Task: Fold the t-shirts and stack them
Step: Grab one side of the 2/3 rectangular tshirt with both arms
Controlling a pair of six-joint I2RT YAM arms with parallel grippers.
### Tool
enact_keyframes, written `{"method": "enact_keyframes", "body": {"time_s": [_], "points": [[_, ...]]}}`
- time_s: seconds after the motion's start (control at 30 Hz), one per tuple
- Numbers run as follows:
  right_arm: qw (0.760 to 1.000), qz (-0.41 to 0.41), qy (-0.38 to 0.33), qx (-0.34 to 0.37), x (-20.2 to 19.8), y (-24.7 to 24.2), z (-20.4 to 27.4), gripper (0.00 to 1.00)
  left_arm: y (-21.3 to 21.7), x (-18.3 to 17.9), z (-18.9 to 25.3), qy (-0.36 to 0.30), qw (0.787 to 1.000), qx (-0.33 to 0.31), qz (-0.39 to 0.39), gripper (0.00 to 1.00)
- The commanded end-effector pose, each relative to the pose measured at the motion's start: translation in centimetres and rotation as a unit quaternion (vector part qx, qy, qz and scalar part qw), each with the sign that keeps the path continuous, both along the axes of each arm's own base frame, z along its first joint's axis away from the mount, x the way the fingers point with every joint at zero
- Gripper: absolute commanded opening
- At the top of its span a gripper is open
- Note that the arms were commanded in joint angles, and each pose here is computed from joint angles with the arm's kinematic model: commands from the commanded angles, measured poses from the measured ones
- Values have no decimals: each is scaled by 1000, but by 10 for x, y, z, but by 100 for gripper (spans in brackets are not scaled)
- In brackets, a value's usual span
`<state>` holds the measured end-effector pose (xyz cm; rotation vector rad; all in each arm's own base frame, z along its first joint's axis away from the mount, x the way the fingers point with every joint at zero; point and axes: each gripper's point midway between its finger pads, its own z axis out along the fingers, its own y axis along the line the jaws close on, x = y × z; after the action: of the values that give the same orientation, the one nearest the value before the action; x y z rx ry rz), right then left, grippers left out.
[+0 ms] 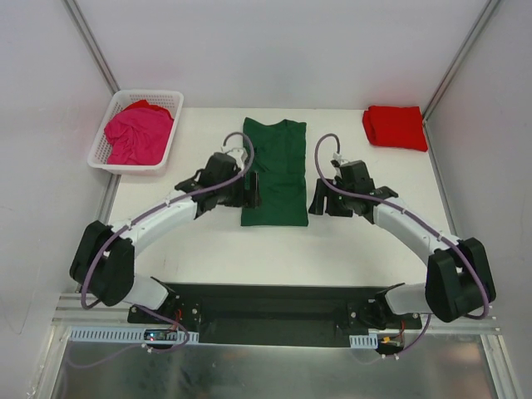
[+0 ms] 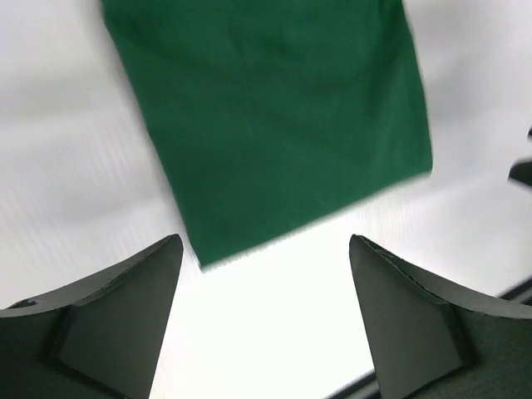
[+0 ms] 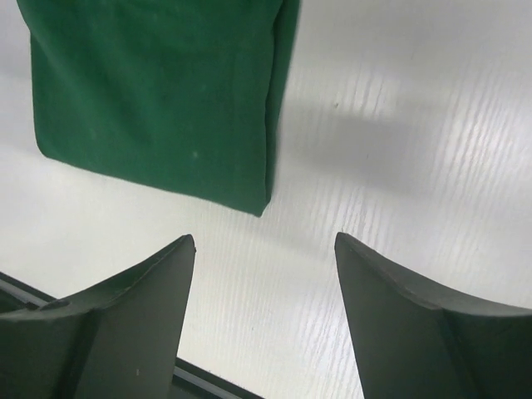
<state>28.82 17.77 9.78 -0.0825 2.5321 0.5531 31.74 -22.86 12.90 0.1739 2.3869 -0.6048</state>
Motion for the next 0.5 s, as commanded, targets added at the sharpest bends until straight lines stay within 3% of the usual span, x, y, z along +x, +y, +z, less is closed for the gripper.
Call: {"method": "enact_keyframes", "body": {"time_s": [0.0, 0.2, 0.47], "points": [[1000, 2, -5, 31, -15, 9, -1, 72, 0, -39, -18, 17, 999, -11, 25, 82], [999, 3, 5, 52, -15, 17, -17, 72, 21, -58, -44, 28, 998, 1, 52, 82], [997, 7, 25, 77, -7, 32, -29, 72, 35, -42, -55, 13, 997, 23, 78, 82]]}}
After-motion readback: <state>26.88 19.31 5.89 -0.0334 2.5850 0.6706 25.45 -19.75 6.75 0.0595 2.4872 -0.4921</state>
